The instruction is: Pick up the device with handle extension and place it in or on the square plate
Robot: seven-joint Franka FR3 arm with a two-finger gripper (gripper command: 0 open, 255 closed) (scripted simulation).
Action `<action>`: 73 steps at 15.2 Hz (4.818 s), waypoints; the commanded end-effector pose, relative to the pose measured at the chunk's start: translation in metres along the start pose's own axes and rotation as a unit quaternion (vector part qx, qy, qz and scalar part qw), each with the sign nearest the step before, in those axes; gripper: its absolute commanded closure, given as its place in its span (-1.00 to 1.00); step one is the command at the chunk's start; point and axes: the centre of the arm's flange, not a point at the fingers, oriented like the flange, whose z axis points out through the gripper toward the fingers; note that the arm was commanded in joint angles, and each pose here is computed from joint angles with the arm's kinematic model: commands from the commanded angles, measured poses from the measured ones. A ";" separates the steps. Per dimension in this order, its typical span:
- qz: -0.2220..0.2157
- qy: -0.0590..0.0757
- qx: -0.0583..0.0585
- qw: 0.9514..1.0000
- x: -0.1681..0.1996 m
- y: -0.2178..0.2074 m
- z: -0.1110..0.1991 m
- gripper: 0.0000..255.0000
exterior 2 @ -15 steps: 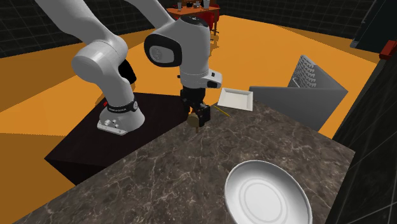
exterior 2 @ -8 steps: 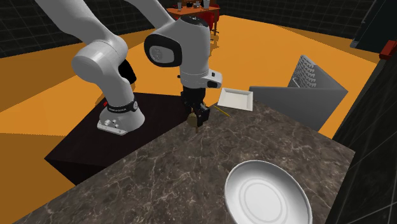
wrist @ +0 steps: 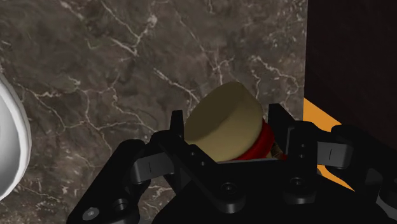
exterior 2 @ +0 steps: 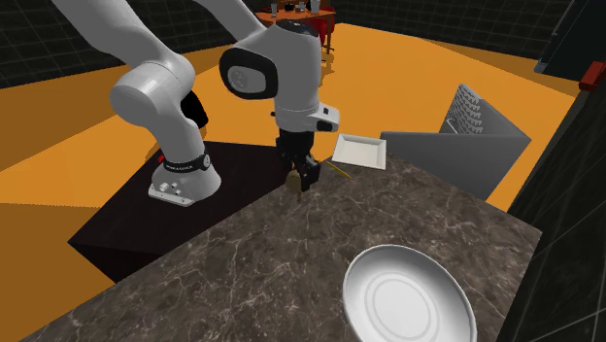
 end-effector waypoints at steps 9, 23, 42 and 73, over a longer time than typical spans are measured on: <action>0.000 0.000 0.000 1.000 -0.001 -0.001 -0.051 1.00; 0.000 0.000 0.000 1.000 0.088 -0.018 -0.098 1.00; 0.000 0.000 0.000 1.000 0.319 -0.060 -0.130 1.00; 0.000 0.000 0.000 1.000 0.320 -0.058 -0.017 -1.00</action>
